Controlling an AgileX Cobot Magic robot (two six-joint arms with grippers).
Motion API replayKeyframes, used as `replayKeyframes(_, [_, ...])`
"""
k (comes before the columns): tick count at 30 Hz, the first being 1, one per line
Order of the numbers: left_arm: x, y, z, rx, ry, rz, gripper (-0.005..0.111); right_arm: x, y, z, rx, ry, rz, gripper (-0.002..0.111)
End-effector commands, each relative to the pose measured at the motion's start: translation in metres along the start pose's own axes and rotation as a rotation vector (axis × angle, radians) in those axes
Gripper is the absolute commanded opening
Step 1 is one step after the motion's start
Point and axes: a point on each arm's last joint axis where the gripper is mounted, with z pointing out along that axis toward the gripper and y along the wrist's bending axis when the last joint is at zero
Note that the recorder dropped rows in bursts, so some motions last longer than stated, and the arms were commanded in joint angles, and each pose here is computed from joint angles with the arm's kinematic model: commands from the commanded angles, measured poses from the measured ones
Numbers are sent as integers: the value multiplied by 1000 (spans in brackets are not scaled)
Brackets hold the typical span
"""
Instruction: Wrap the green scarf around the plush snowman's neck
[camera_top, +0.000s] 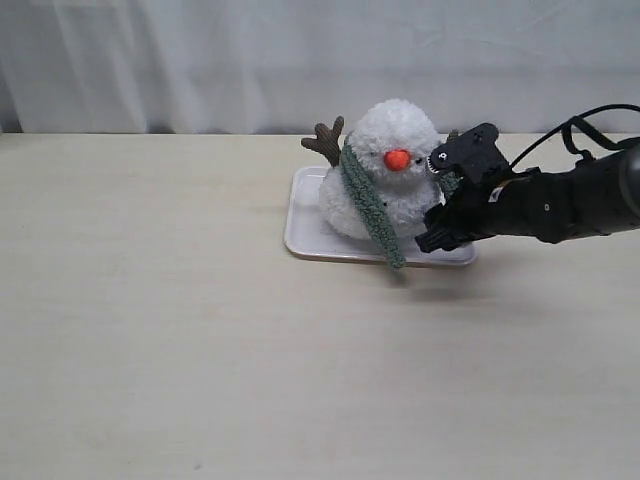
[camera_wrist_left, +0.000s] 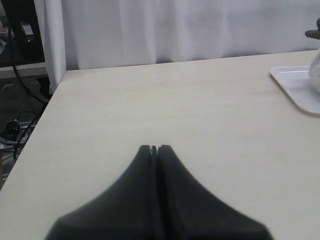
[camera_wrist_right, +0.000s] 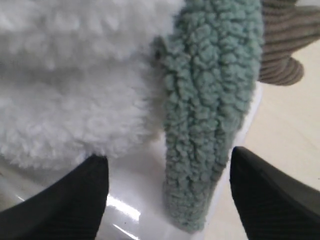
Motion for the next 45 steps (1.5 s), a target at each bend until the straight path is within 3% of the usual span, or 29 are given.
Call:
replayKeyframes(1, [-1, 0, 0, -3, -14, -3, 0, 1, -1, 5, 16, -31, -29, 58])
replayKeyframes(13, [-1, 0, 0, -2, -14, -6, 0, 6, 1, 11, 10, -19, -26, 4])
replayKeyframes(21, [-1, 0, 0, -2, -14, -6, 0, -6, -2, -14, -16, 41, 39, 4])
replayKeyframes(29, [-1, 0, 0, -2, -14, -6, 0, -22, -5, -29, -148, 319, 114, 4])
replayKeyframes(38, [-1, 0, 0, -2, -14, -6, 0, -52, -4, -41, -255, 355, 255, 4])
replayKeyframes(45, [-1, 0, 0, -2, -14, -6, 0, -66, 6, -49, -421, 354, 289, 4])
